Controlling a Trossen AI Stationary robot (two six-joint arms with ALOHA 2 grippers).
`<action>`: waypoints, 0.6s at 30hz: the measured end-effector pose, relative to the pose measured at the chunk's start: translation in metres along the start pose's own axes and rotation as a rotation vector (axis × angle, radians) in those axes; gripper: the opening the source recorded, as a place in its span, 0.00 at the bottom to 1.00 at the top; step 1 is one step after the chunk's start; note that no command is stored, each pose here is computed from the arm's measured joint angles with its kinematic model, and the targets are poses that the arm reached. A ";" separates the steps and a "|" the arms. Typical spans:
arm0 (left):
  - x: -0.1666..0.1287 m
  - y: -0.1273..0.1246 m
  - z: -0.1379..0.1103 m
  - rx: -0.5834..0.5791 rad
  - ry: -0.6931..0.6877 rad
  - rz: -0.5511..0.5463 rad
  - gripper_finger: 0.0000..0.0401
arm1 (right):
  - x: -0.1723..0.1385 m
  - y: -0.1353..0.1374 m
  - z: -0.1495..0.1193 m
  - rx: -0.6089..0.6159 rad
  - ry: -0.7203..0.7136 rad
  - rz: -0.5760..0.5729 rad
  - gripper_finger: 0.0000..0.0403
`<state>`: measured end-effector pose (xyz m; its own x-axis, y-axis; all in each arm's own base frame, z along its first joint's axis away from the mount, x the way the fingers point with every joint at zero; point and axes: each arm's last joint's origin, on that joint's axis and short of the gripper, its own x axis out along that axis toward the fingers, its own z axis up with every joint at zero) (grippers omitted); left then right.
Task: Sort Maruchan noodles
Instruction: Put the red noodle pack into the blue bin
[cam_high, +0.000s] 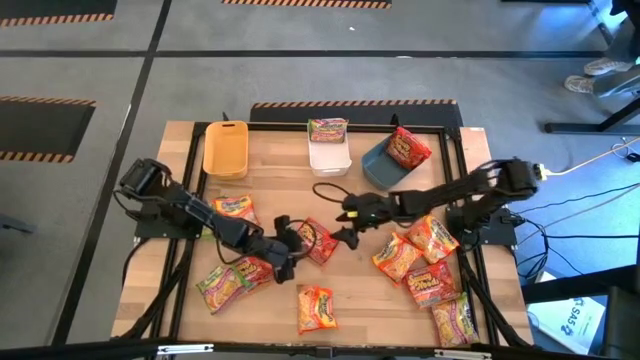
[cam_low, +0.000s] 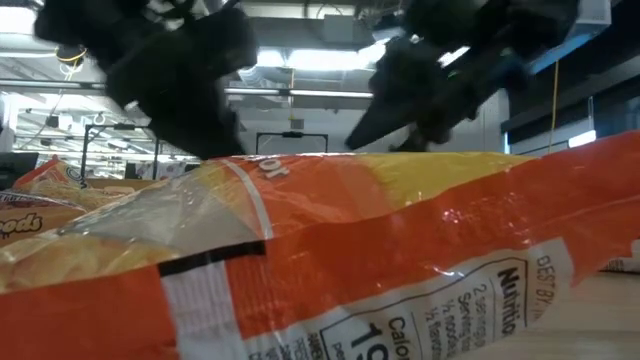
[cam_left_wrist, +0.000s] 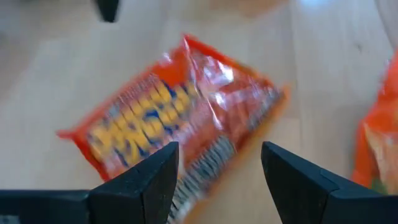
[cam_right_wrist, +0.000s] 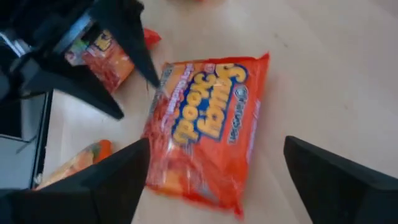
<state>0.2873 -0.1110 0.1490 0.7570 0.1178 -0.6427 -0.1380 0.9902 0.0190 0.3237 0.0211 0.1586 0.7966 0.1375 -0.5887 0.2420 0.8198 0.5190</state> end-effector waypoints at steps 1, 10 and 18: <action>0.003 -0.001 -0.005 -0.001 -0.008 -0.010 0.56 | 0.005 -0.004 0.001 0.013 0.020 0.005 0.89; 0.026 -0.006 -0.032 -0.013 -0.022 0.027 0.56 | 0.037 -0.027 0.005 0.131 0.176 0.069 0.88; 0.030 -0.007 -0.034 -0.002 -0.040 0.050 0.56 | 0.053 -0.026 0.006 0.176 0.231 0.128 0.83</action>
<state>0.2896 -0.1166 0.1039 0.7739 0.1700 -0.6101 -0.1773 0.9829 0.0490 0.3629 0.0042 0.1176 0.6845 0.3731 -0.6263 0.2558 0.6816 0.6856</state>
